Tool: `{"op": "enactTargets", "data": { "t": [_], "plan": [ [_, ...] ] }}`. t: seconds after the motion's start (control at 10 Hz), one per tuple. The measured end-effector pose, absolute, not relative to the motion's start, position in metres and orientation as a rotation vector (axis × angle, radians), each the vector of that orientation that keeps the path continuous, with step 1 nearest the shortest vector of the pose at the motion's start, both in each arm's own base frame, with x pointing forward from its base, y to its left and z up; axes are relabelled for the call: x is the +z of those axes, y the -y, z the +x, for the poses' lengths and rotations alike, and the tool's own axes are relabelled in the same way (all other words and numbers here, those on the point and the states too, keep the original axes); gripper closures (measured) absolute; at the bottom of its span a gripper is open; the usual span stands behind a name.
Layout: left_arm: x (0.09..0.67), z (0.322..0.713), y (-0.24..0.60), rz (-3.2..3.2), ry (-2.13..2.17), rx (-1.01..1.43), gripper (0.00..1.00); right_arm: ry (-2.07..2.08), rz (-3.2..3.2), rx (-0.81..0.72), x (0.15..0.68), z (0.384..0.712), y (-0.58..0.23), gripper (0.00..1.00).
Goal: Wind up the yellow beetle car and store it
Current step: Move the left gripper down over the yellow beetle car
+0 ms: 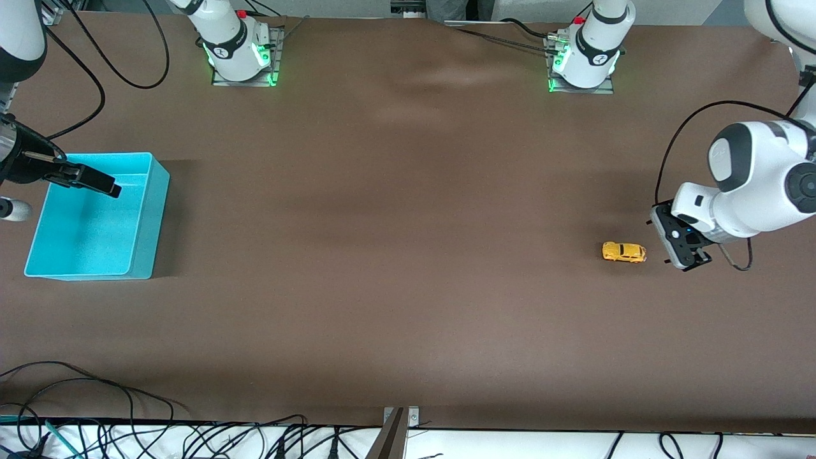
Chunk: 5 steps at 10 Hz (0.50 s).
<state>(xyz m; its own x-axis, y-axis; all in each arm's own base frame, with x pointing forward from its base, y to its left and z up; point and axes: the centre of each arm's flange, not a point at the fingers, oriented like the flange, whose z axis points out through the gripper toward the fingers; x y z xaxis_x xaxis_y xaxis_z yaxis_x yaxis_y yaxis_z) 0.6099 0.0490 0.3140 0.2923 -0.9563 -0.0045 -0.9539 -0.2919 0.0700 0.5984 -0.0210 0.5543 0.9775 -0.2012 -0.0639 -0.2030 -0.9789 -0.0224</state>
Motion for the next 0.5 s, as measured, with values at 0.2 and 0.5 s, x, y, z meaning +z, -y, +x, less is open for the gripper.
{"op": "enactTargets", "data": {
  "t": [0.2,0.5],
  "plan": [
    [0.282,0.605,-0.045,2.434,1.943,-0.098,0.0,-0.313,-3.095,0.095,0.554,0.598,0.02,0.0],
    [0.243,0.601,-0.04,2.377,2.085,-0.069,0.0,-0.31,-3.096,0.096,0.554,0.598,0.019,0.0]
  ]
}}
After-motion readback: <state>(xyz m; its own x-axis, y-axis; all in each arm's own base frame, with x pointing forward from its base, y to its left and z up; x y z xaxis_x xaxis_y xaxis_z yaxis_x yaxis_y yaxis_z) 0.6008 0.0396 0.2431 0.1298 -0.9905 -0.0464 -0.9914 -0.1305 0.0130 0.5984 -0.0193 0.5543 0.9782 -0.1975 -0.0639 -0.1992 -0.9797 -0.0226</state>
